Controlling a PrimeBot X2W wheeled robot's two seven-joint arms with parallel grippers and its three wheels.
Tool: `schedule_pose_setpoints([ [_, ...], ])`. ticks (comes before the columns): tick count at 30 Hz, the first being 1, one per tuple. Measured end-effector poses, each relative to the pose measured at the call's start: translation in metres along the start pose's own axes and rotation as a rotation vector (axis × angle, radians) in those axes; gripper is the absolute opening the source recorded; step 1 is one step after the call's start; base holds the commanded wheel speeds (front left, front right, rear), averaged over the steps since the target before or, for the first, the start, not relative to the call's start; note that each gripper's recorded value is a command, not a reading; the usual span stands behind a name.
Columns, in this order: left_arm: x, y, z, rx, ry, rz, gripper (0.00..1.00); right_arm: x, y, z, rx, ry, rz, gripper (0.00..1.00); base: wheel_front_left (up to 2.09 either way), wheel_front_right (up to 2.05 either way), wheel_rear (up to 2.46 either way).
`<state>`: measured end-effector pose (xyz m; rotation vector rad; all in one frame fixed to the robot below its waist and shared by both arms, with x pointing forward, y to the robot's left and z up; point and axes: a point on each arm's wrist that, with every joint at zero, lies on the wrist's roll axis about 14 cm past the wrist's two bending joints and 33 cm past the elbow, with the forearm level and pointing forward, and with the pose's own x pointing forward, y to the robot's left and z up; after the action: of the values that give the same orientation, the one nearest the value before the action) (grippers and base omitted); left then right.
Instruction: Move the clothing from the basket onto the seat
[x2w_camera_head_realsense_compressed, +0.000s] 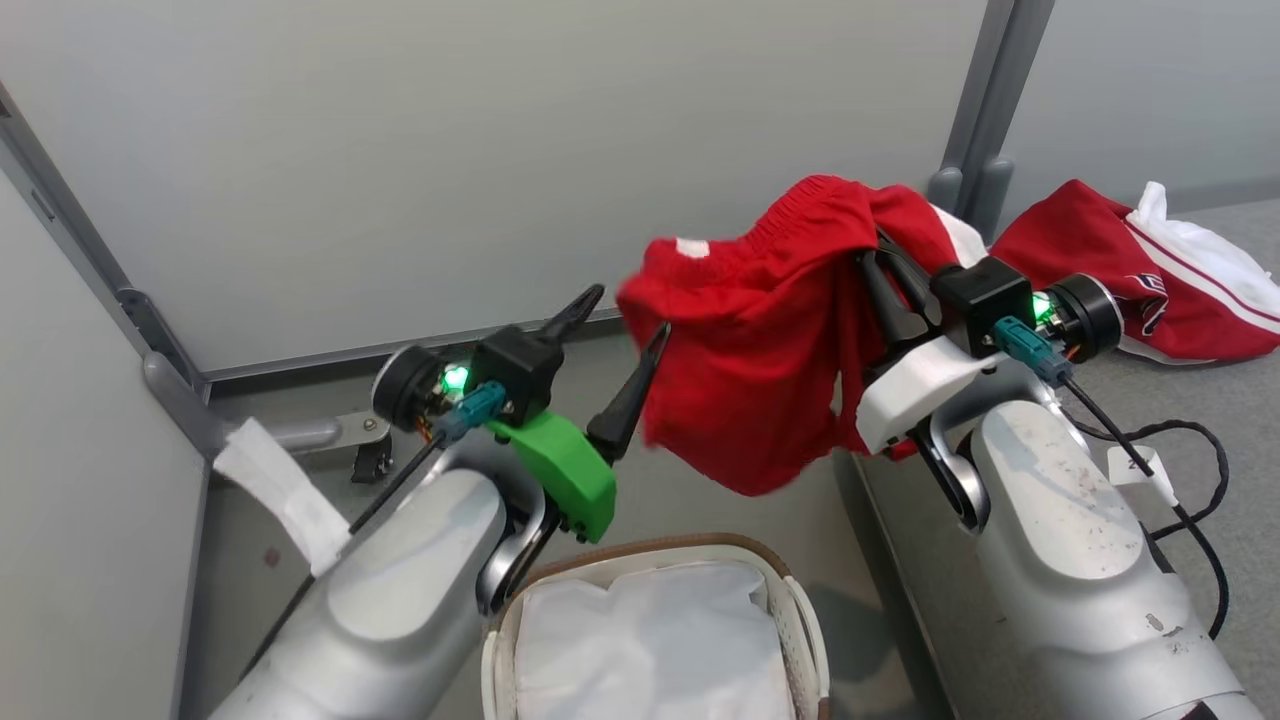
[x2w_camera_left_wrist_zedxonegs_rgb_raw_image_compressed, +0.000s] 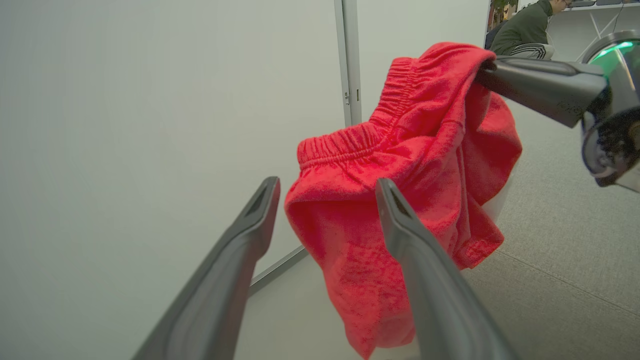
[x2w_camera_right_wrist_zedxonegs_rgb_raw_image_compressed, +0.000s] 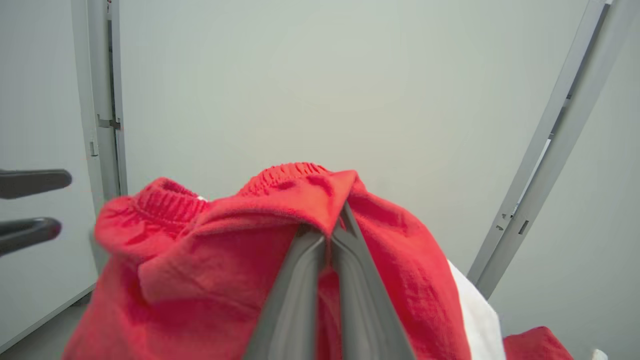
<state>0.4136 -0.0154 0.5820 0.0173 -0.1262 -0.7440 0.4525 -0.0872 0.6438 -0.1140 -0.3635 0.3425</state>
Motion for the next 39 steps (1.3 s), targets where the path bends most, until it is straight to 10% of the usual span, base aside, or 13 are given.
schedule_pose_setpoints([
  [22, -0.05, -0.017, -0.07, -0.219, 0.059, 0.123, 1.0, -0.039, -0.058, -0.027, -0.038, 0.074, -0.177, 0.0, 0.0, 0.0, 0.0],
  [39, 0.008, -0.105, -0.071, -0.265, 0.053, -0.175, 1.0, -0.11, -0.145, -0.029, -0.157, 0.158, -0.391, 0.0, 0.0, 0.0, 0.0],
])
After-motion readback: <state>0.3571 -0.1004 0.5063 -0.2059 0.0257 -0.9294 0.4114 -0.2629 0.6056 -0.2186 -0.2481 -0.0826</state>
